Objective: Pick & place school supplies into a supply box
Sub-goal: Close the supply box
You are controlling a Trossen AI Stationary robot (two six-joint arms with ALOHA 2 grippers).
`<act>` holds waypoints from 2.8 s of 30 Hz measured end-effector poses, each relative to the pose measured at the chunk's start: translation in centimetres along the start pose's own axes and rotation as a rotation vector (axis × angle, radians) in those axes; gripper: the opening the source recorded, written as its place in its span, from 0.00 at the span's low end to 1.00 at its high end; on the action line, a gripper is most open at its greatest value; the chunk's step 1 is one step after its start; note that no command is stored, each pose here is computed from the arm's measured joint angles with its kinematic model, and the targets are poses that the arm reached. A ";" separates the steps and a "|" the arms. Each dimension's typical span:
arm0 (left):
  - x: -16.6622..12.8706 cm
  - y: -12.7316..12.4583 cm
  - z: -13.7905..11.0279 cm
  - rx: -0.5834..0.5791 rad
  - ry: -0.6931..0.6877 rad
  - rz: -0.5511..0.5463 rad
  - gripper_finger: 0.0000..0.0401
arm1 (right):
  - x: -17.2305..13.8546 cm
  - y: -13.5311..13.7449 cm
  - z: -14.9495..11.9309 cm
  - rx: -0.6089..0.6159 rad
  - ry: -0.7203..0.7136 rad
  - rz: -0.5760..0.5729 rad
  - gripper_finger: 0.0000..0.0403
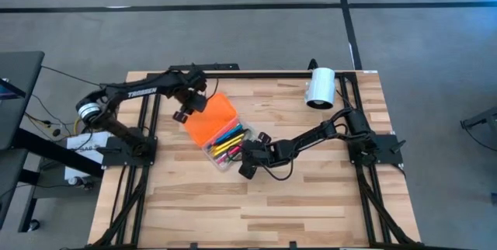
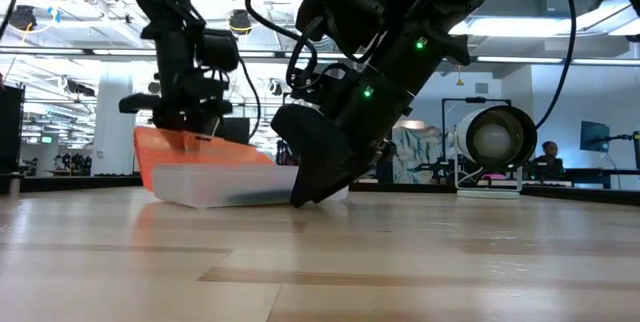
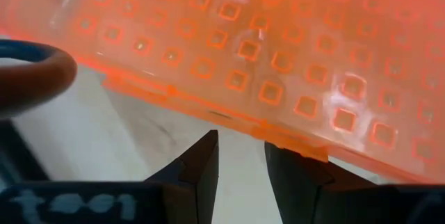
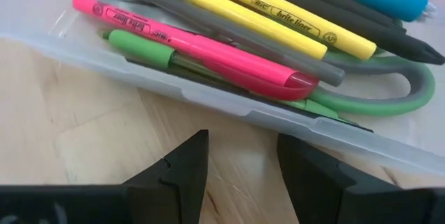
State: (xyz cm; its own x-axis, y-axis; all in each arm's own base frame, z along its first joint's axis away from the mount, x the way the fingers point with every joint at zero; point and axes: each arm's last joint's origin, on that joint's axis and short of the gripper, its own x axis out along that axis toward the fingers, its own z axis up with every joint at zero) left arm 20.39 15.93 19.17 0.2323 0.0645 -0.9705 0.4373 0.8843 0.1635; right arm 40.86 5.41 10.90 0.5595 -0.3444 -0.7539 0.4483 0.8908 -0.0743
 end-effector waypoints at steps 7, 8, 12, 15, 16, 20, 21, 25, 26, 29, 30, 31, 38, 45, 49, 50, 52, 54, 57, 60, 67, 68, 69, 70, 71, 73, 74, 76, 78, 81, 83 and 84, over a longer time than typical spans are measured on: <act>-2.1 -0.6 0.3 0.000 -0.061 0.057 0.27 | 0.0 0.0 0.0 -0.031 0.000 -0.001 0.42; -2.3 -0.7 0.4 0.005 -0.064 0.060 0.27 | 0.0 0.0 0.0 -0.033 0.000 -0.002 0.42; -2.5 -1.2 1.1 0.026 -0.110 0.048 0.27 | 0.0 -0.1 0.2 -0.054 -0.015 -0.012 0.42; -2.6 -1.5 1.7 0.051 -0.114 0.047 0.27 | 0.1 -0.4 0.4 -0.049 -0.016 -0.024 0.42; -2.5 -1.6 1.8 0.060 -0.110 0.045 0.27 | 0.2 -0.5 0.4 -0.048 -0.015 -0.026 0.42; -2.5 -1.8 2.4 0.088 -0.109 0.052 0.27 | 0.3 -0.6 0.4 -0.045 -0.009 -0.021 0.42; -2.5 -1.8 2.5 0.090 -0.110 0.055 0.27 | 0.3 -0.6 0.5 -0.043 -0.009 -0.021 0.42; -2.5 -1.9 2.8 0.102 -0.110 0.067 0.27 | 0.3 -0.7 0.5 -0.053 -0.009 -0.016 0.42; -2.6 -1.8 2.9 0.104 -0.111 0.068 0.27 | 0.3 -0.7 0.5 -0.055 -0.010 -0.016 0.42; -2.9 -1.8 3.4 0.122 -0.124 0.079 0.27 | 0.3 -0.7 0.6 -0.062 -0.012 -0.014 0.42; -3.1 -1.8 3.7 0.129 -0.128 0.082 0.27 | 0.3 -0.7 0.6 -0.065 -0.012 -0.014 0.42; -3.3 -1.8 3.9 0.135 -0.133 0.087 0.27 | 0.3 -0.7 0.6 -0.069 -0.011 -0.013 0.42; -4.5 -1.9 5.8 0.180 -0.171 0.119 0.27 | 0.3 -0.7 0.6 -0.077 -0.011 -0.012 0.42; -4.9 -2.7 7.4 0.211 -0.197 0.116 0.27 | 0.3 -0.7 0.5 -0.078 -0.009 -0.012 0.42; -4.9 -3.2 8.0 0.225 -0.208 0.105 0.27 | 0.3 -0.7 0.5 -0.079 -0.007 -0.012 0.42; -4.9 -3.4 8.1 0.227 -0.214 0.100 0.27 | 0.3 -0.7 0.5 -0.079 -0.007 -0.012 0.42; -4.9 -3.7 8.5 0.232 -0.233 0.089 0.27 | 0.3 -0.7 0.5 -0.080 -0.007 -0.012 0.42; -4.9 -4.0 8.9 0.246 -0.250 0.082 0.27 | 0.3 -0.7 0.5 -0.080 -0.007 -0.012 0.42; -4.9 -4.5 9.5 0.263 -0.274 0.072 0.27 | 0.3 -0.6 0.5 -0.080 -0.007 -0.010 0.42; -4.9 -4.9 9.9 0.271 -0.287 0.067 0.27 | 0.3 -0.6 0.4 -0.081 -0.006 -0.008 0.42; -5.0 -4.9 10.2 0.199 -0.318 0.050 0.27 | 0.2 -0.4 0.3 -0.078 -0.005 -0.004 0.42; -5.0 -4.9 10.3 0.173 -0.329 0.051 0.27 | 0.1 -0.2 0.2 -0.082 -0.005 -0.002 0.42; -5.1 -4.8 10.3 0.145 -0.336 0.054 0.27 | 0.0 0.0 0.1 -0.087 -0.005 0.002 0.42; -5.1 -4.7 10.4 0.114 -0.340 0.057 0.27 | -0.1 0.2 0.0 -0.094 -0.006 0.005 0.42; -5.1 -4.7 10.4 0.082 -0.342 0.057 0.27 | -0.3 0.5 -0.1 -0.100 -0.006 0.008 0.42; -5.1 -4.7 10.4 0.029 -0.340 0.053 0.27 | -0.5 0.9 -0.5 -0.115 0.002 0.012 0.42; -5.1 -4.6 10.4 0.006 -0.335 0.057 0.27 | -0.6 1.0 -0.6 -0.123 0.009 0.010 0.42; -5.1 -4.6 10.4 -0.037 -0.322 0.066 0.27 | -0.8 1.3 -0.9 -0.125 0.025 0.007 0.42; -5.1 -4.4 10.2 -0.074 -0.310 0.076 0.27 | -1.3 1.2 -1.1 -0.122 0.045 -0.007 0.42; -5.0 -3.9 9.6 -0.129 -0.288 0.093 0.27 | -2.1 1.5 -1.3 -0.131 0.036 -0.034 0.42; -4.7 -3.6 8.9 -0.154 -0.242 0.085 0.27 | -3.0 1.7 -0.8 -0.129 0.005 -0.043 0.42; -4.5 -3.6 8.5 -0.151 -0.218 0.071 0.27 | -3.5 1.8 -0.5 -0.123 -0.013 -0.041 0.42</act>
State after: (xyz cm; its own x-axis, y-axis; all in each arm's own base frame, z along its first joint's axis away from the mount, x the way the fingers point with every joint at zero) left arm 25.21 8.51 24.43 0.4466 0.0420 -0.8937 0.2824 0.9412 0.1854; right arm 39.31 8.36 13.05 0.5517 -0.3848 -0.7400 0.3825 0.9051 -0.1855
